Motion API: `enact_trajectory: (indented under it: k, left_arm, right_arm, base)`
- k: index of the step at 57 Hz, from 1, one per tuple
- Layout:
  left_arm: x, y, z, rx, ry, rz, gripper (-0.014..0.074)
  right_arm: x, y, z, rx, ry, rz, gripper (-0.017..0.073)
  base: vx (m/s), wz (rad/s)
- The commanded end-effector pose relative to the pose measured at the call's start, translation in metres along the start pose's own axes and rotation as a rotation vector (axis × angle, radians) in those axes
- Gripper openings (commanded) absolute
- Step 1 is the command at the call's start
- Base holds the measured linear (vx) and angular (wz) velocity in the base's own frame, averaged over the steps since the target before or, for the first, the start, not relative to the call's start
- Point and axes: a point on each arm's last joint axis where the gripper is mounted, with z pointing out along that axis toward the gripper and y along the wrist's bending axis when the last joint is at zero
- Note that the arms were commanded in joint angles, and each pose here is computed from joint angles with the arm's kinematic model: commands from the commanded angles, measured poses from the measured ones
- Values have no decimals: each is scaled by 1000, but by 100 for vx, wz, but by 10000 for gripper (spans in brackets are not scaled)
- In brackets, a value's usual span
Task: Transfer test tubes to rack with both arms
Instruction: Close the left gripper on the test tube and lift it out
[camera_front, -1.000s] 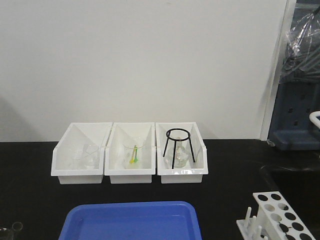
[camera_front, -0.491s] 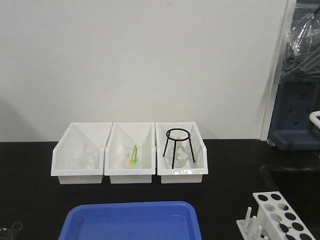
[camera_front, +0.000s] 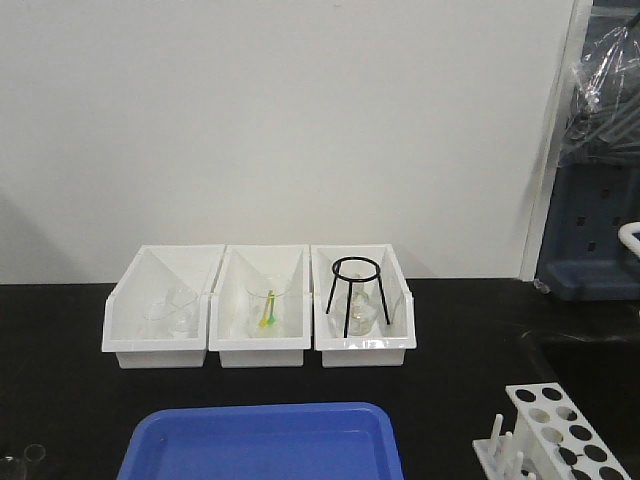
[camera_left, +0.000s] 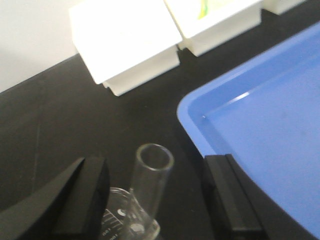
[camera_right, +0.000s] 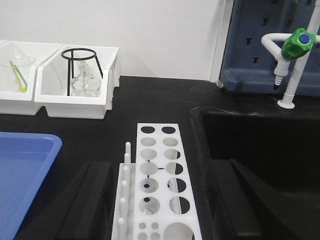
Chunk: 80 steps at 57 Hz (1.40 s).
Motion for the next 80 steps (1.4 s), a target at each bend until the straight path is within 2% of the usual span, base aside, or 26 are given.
enact_trajectory:
  k: [1,25,62,71,80]
  left_arm:
    - [-19,7,3,-54,-124,-26,526]
    - [-16,7,33,-43,-103,-29,526]
    - [-6,3,34,-14,-5,-31,519]
    - [-6,3,34,-14,-5,-30,442]
    - [-6,4,34,-14,-6,-30,292]
  right_arm:
    - [-19,-1,-1,1,-105,-18,471]
    - [-19,-1,-1,1,-105,-18,471]
    - [-19,-1,-1,1,-105,-18,470]
    - [-19,-1,-1,1,-105,-18,470]
    - [-19,-1,-1,1,-105,-18,470]
  base:
    - [0,0]
    - [0,0]
    - [0,0]
    - [0,0]
    - [0,0]
